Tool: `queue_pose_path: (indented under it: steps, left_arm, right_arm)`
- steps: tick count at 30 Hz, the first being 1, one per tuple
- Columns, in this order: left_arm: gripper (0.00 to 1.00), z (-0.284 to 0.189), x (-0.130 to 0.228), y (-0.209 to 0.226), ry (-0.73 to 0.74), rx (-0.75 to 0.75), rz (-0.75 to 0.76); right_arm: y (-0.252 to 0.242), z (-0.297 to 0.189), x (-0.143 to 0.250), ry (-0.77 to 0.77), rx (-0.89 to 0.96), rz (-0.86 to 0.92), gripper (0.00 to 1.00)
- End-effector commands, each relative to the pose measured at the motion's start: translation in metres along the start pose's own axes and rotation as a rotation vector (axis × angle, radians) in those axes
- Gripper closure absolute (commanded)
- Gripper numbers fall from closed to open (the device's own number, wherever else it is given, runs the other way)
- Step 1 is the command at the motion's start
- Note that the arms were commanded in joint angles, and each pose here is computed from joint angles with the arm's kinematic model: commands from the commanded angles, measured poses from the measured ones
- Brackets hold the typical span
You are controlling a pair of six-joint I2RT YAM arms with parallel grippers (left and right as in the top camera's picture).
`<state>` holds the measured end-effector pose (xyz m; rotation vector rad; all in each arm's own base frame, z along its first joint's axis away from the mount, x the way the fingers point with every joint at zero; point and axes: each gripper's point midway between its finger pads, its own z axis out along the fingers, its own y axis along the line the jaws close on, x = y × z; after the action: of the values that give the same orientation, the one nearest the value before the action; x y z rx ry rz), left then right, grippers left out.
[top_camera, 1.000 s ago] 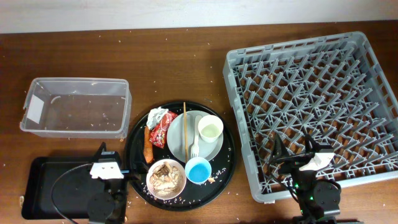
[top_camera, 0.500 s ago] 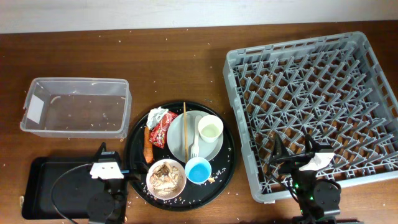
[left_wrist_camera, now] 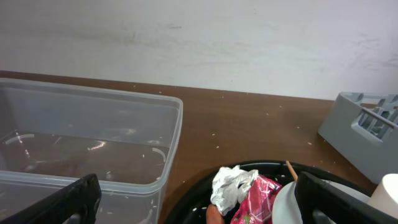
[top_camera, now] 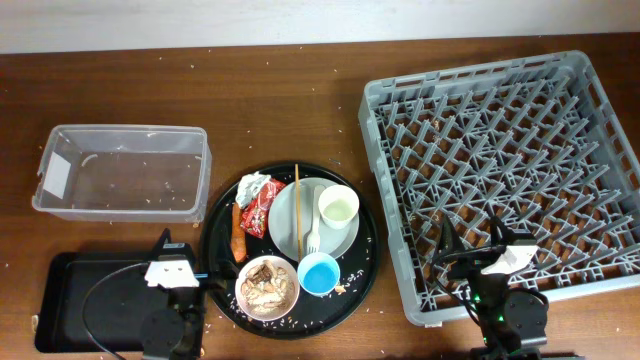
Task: Sort waste into correct bins and load items into the dishwasher rack
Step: 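Grasp the white cup with the left gripper and lift it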
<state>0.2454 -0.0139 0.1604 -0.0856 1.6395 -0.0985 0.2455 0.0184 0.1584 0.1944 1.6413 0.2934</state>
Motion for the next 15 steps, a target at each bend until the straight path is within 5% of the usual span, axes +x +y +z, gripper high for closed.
queue_pose_path:
  steps: [1,5,9,11,15]
  left_arm:
    - [0.01,0.001,0.004,-0.003,0.011,0.015,0.014]
    - [0.01,0.001,-0.008,-0.001,-0.039,0.004,0.007]
    - [0.01,-0.005,-0.012,-0.042,-0.046,0.243,0.01]
    - [0.01,-0.026,-0.057,-0.076,-0.138,0.434,0.008]
    - [0.01,-0.053,-0.121,-0.07,-0.007,0.36,-0.004]
  right_arm:
    - [-0.003,0.0,0.002,0.001,0.012,-0.002,0.01]
    - [0.011,0.0,0.006,0.025,-0.067,0.004,0.01]
    - [0.056,-0.013,-0.042,-0.084,-0.304,0.214,0.02]
    - [0.086,-0.039,-0.083,-0.044,-0.391,0.203,0.02]
    - [0.098,-0.073,-0.148,0.113,-0.265,0.033,0.01]
